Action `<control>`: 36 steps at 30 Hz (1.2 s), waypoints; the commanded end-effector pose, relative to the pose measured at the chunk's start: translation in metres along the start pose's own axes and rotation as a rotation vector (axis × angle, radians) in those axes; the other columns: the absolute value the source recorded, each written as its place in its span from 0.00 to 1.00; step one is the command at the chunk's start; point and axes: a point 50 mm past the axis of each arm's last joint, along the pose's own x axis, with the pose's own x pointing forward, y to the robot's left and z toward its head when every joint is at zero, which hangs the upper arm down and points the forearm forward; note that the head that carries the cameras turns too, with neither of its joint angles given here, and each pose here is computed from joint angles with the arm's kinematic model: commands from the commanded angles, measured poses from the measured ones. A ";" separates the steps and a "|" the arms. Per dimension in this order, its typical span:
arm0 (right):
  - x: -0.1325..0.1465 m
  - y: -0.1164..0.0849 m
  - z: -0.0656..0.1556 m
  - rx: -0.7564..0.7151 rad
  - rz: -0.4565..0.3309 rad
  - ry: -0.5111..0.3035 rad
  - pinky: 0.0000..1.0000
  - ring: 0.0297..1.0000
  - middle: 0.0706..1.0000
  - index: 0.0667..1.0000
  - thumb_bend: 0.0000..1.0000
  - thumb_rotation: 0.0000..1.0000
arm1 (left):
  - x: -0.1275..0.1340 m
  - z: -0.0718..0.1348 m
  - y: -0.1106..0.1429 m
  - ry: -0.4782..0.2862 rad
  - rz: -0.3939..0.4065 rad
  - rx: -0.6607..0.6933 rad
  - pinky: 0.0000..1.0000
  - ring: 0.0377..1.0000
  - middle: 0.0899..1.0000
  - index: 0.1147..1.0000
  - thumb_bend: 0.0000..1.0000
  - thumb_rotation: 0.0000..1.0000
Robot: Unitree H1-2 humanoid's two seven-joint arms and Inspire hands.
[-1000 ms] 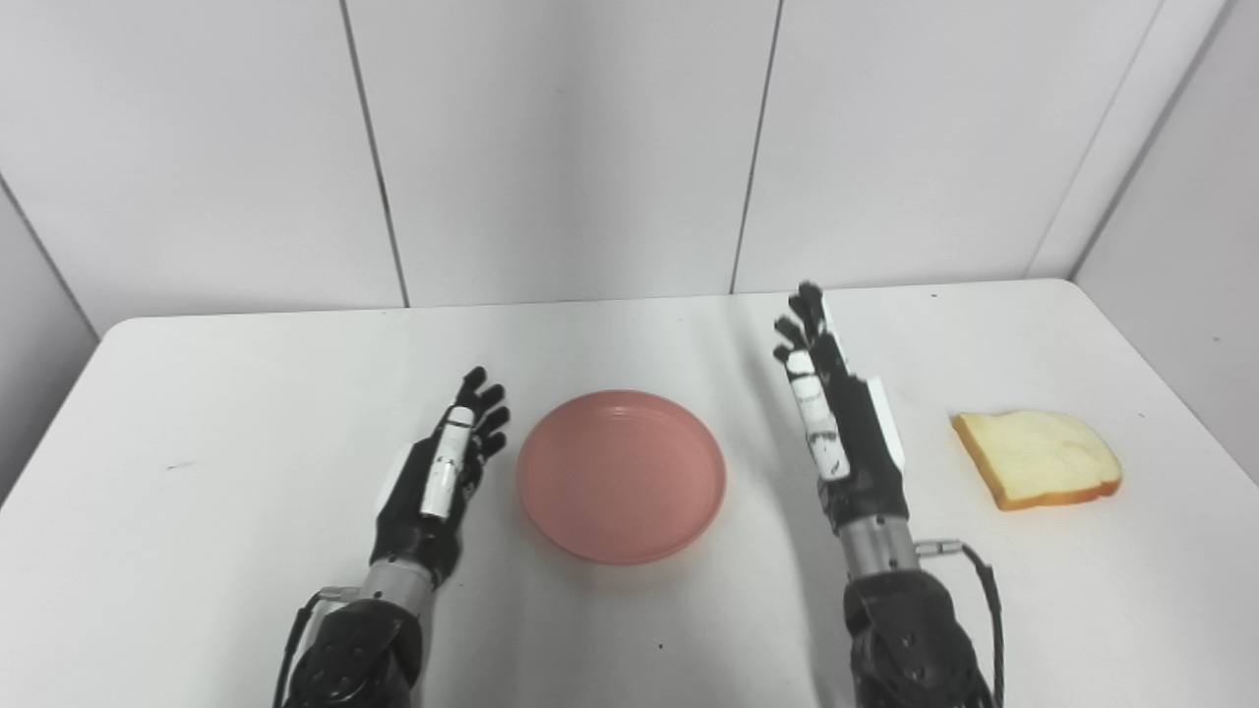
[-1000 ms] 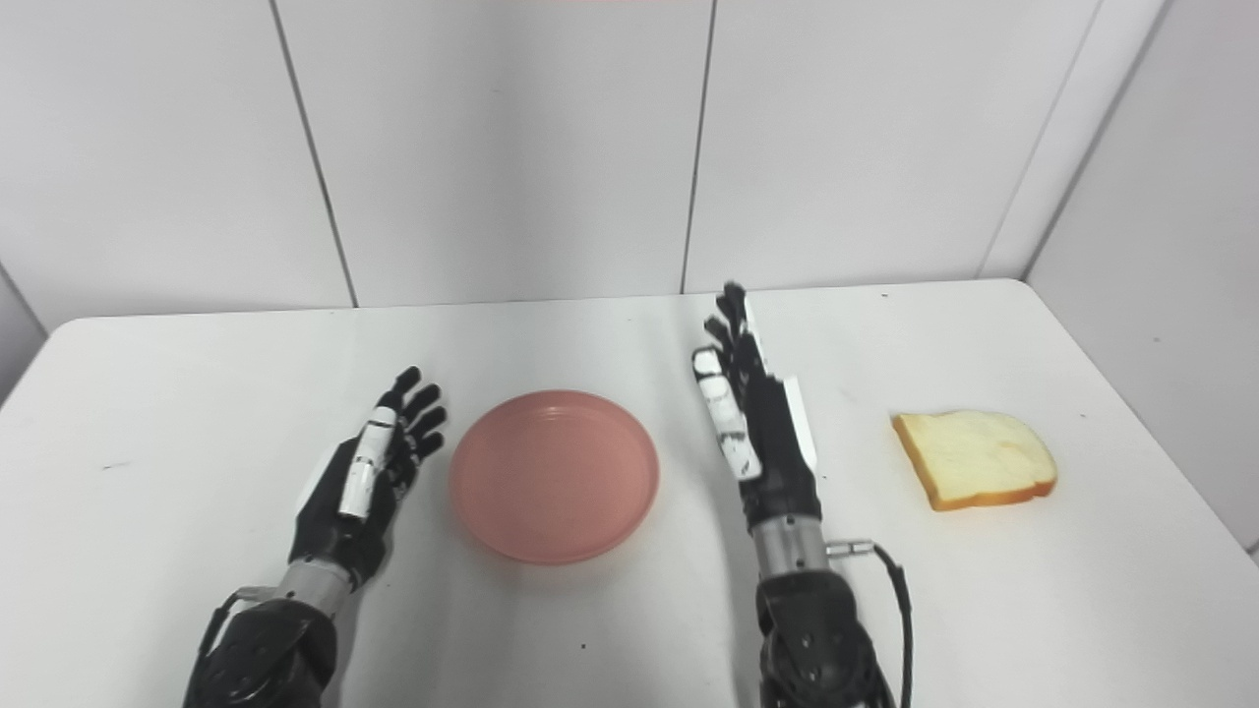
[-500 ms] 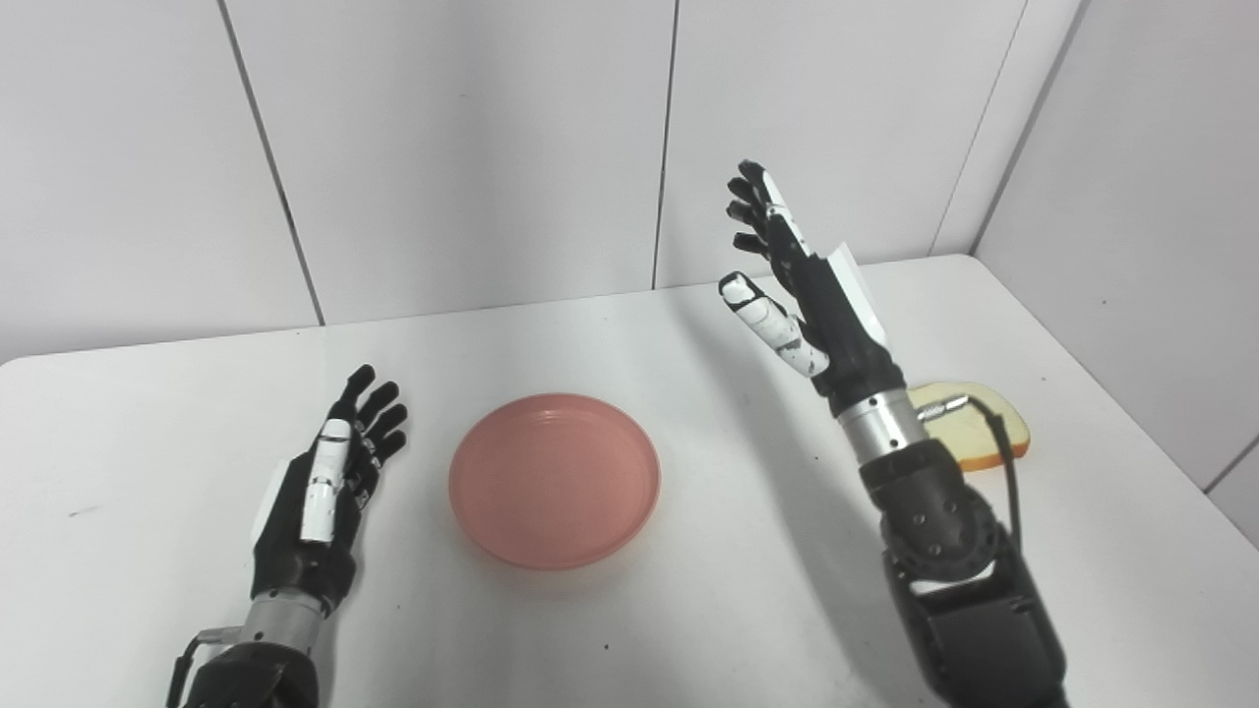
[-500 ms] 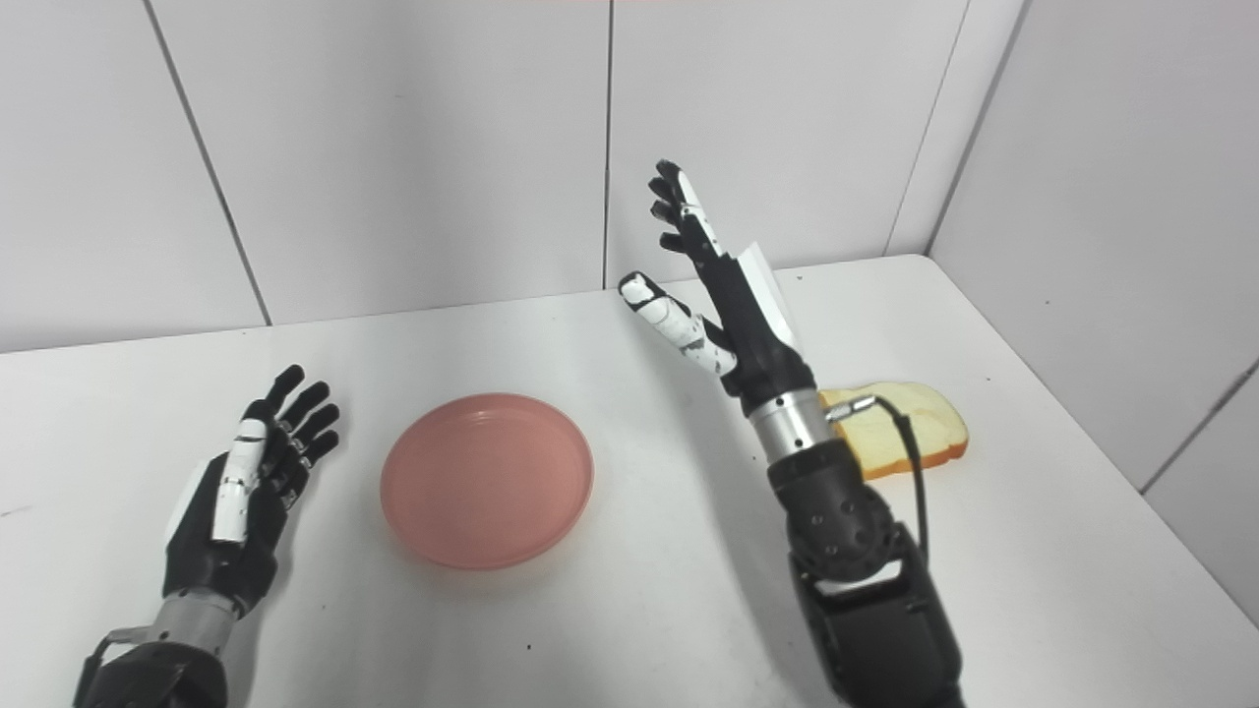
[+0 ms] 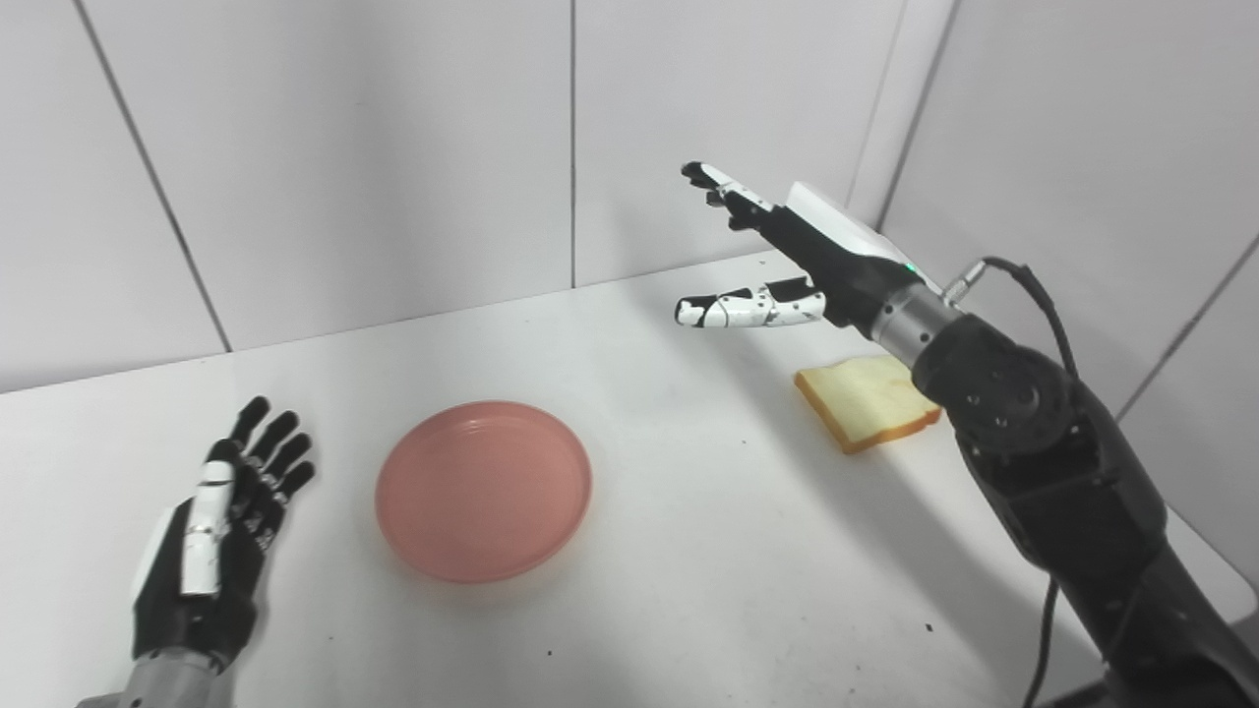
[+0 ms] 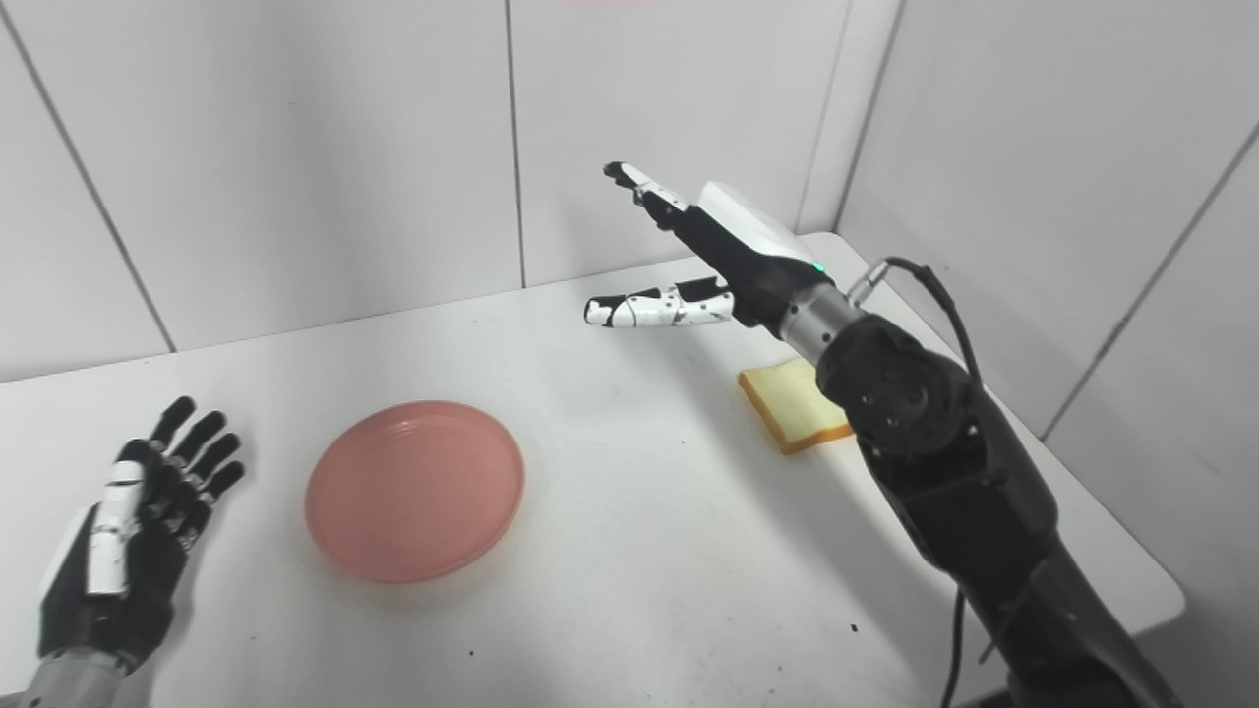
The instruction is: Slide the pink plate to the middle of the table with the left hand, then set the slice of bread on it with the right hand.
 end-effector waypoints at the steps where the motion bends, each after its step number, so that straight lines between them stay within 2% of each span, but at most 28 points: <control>1: -0.001 -0.033 0.007 -0.078 -0.023 -0.004 0.92 0.97 0.97 0.98 1.00 0.62 | 0.008 0.019 0.001 -0.085 -0.028 0.011 0.93 0.93 0.93 0.93 0.47 1.00; 4: -0.004 -0.047 0.001 -0.151 0.033 0.046 0.91 0.97 0.98 0.99 1.00 0.60 | 0.006 0.021 0.003 -0.088 -0.029 0.019 0.93 0.93 0.93 0.93 0.46 1.00; 6: -0.006 -0.056 -0.005 -0.191 0.078 0.091 0.92 0.98 0.99 1.00 1.00 0.54 | 0.004 0.022 0.005 -0.091 -0.031 0.032 0.92 0.93 0.94 0.93 0.45 1.00; 9: -0.009 -0.064 -0.012 -0.222 0.127 0.144 0.84 0.97 1.00 1.00 1.00 0.46 | 0.003 0.024 0.006 -0.088 -0.032 0.029 0.92 0.93 0.94 0.93 0.45 1.00; 12: -0.012 -0.071 -0.019 -0.259 0.164 0.199 0.83 0.97 1.00 1.00 1.00 0.42 | 0.003 0.024 0.008 -0.088 -0.029 0.025 0.92 0.93 0.94 0.93 0.45 1.00; 18: -0.015 -0.079 -0.037 -0.367 0.227 0.292 0.90 0.97 1.00 1.00 1.00 0.30 | 0.002 0.025 0.013 -0.092 -0.020 0.029 0.91 0.91 0.92 0.92 0.47 1.00; 27: -0.006 -0.073 -0.055 -0.543 0.306 0.402 0.96 0.99 1.00 0.99 1.00 0.35 | 0.001 0.028 0.015 -0.099 -0.030 0.033 0.91 0.92 0.94 0.93 0.47 1.00; 33: -0.001 -0.063 -0.062 -0.660 0.331 0.415 1.00 1.00 1.00 1.00 1.00 0.37 | 0.001 0.028 0.016 -0.091 -0.019 0.031 0.90 0.91 0.92 0.91 0.47 1.00; 36: 0.001 -0.057 -0.066 -0.670 0.343 0.426 1.00 1.00 1.00 1.00 1.00 0.37 | 0.001 0.028 0.017 -0.091 -0.026 0.026 0.90 0.91 0.93 0.91 0.47 1.00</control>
